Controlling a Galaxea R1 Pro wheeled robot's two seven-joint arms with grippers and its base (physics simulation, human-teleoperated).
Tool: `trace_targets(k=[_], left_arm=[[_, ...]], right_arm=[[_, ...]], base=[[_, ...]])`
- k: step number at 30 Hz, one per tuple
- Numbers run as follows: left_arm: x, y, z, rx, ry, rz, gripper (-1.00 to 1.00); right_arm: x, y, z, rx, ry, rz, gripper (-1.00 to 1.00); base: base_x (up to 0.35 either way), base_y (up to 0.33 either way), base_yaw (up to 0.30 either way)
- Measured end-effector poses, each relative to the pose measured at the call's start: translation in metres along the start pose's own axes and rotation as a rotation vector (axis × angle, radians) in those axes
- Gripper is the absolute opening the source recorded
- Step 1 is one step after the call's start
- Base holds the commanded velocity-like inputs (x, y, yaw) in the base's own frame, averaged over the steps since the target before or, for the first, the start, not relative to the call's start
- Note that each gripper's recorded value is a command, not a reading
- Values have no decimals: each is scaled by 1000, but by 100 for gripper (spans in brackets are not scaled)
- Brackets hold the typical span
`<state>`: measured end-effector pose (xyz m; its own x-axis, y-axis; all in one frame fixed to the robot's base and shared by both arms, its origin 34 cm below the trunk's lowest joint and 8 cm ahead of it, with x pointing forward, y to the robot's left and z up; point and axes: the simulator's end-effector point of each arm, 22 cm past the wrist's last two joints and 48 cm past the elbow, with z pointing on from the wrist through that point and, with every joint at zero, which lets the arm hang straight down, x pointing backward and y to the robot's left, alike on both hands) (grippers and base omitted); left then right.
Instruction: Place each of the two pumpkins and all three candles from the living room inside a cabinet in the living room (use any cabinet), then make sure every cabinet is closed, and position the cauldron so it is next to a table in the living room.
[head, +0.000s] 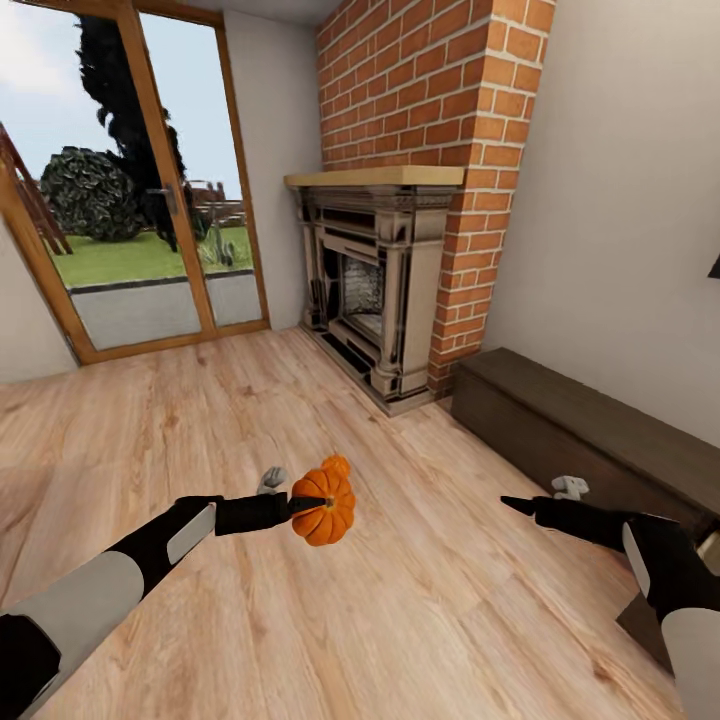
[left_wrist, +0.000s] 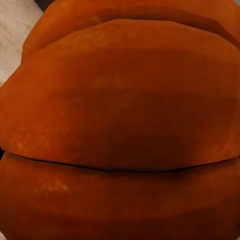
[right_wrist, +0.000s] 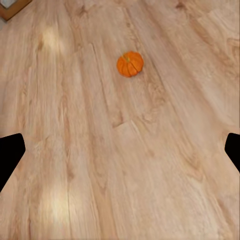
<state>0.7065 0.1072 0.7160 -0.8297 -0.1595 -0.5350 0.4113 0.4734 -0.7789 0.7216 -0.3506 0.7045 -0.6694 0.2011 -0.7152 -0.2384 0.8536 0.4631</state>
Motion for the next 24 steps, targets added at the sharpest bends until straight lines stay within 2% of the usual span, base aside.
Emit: trace_targets(k=[13,24], left_arm=[[0,-1,1,1,0,0,-100],[0,0,0,1,0,0,-100]], right_arm=[[0,0,0,0,2,-2,100],[1,0,0,1,4,-5,100]], base=[[337,0,283],[337,0,39]])
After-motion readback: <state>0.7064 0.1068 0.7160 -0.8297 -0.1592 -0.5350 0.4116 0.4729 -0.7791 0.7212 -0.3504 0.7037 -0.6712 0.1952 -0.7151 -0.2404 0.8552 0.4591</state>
